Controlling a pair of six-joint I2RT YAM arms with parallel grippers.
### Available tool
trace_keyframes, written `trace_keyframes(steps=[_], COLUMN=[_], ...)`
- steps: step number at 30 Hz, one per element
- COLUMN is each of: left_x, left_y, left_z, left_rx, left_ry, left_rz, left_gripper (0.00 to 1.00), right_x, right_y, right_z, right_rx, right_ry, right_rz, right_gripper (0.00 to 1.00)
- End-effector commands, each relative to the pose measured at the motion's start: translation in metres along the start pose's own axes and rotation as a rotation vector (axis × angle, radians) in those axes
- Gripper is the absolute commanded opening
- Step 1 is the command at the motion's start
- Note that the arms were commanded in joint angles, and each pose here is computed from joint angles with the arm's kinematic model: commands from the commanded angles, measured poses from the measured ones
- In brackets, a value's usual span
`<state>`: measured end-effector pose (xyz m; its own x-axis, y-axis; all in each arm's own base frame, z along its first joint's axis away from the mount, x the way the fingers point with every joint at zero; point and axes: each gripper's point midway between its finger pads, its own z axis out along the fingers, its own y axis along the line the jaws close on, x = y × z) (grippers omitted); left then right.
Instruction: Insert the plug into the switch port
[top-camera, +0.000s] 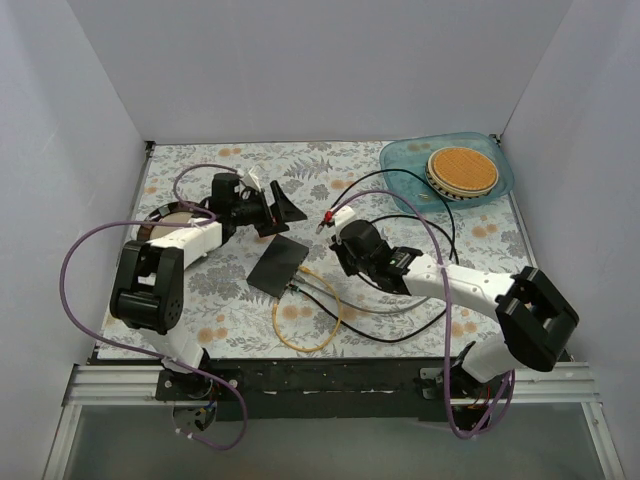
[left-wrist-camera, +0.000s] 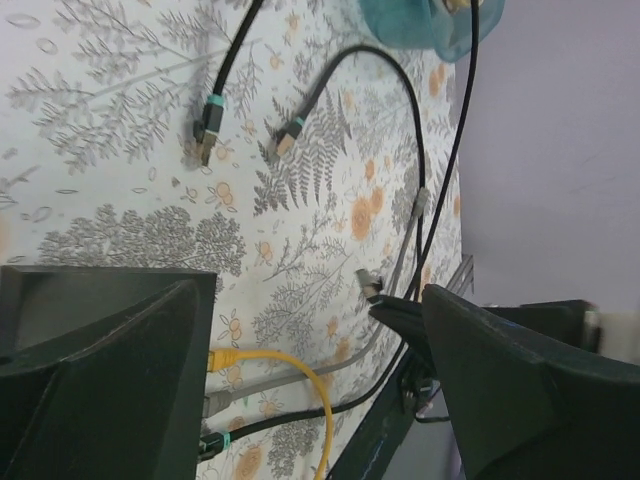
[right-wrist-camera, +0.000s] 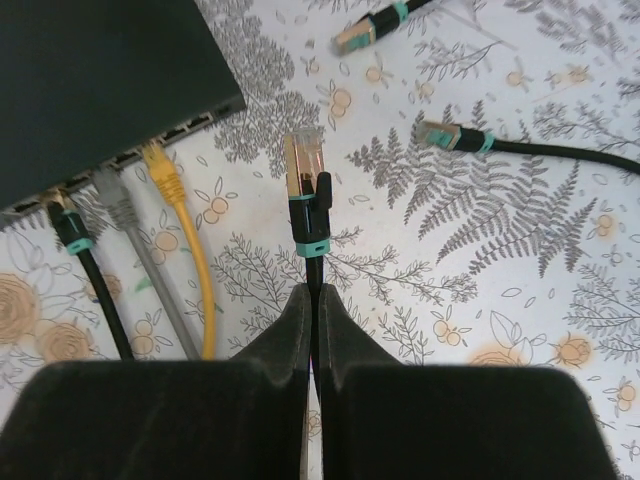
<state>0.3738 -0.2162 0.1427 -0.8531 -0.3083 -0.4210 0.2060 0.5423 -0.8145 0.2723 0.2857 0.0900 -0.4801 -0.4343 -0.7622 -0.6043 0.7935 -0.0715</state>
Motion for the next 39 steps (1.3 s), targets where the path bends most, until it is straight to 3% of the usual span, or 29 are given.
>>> trace_keyframes(steps=[1,9,14,22,26,29,30,32,35,36,39], left_x=[0.015,0.039,0.048,0.060,0.063,0.062,0.061,0.061,0.060,0.059,0.059], left_y=[-0.040,-0.076,-0.082,-0.084,-0.086,-0.086,-0.087,-0.087,-0.087,-0.088,-0.089], left_z=[0.021,0.046,0.052,0.062,0.064,0.065,0.065,0.064,0.063,0.062,0.061], left_rx=[0.108,0.164,0.186,0.201,0.210,0.208,0.208,0.203,0.202,0.203,0.199], left_ry=[0.080,0.155,0.190,0.243,0.257,0.255,0.252,0.246,0.237,0.234,0.227], left_rz=[0.070,0.124,0.125,0.130,0.130,0.132,0.132,0.137,0.145,0.148,0.154], left_gripper=[0.93,0.81,0.65,0.56,0.38,0.13,0.00,0.00,0.00,0.00,0.00], right_x=[-0.045,-0.058,-0.060,-0.064,-0.063,-0.062,-0.062,-0.060,-0.059,-0.059,-0.062], right_y=[-0.010,-0.016,-0.018,-0.020,-0.018,-0.016,-0.015,-0.012,-0.010,-0.010,-0.015], right_z=[-0.023,-0.035,-0.037,-0.042,-0.039,-0.038,-0.037,-0.036,-0.038,-0.038,-0.046], right_rx=[0.039,0.065,0.069,0.074,0.068,0.059,0.055,0.037,0.025,0.023,0.024], right_ry=[-0.141,-0.166,-0.182,-0.200,-0.187,-0.184,-0.182,-0.176,-0.179,-0.184,-0.216], right_rz=[0.066,0.079,0.087,0.098,0.091,0.092,0.091,0.087,0.085,0.085,0.102], right_gripper=[0.01,0.01,0.01,0.01,0.01,0.01,0.01,0.01,0.23,0.35,0.52])
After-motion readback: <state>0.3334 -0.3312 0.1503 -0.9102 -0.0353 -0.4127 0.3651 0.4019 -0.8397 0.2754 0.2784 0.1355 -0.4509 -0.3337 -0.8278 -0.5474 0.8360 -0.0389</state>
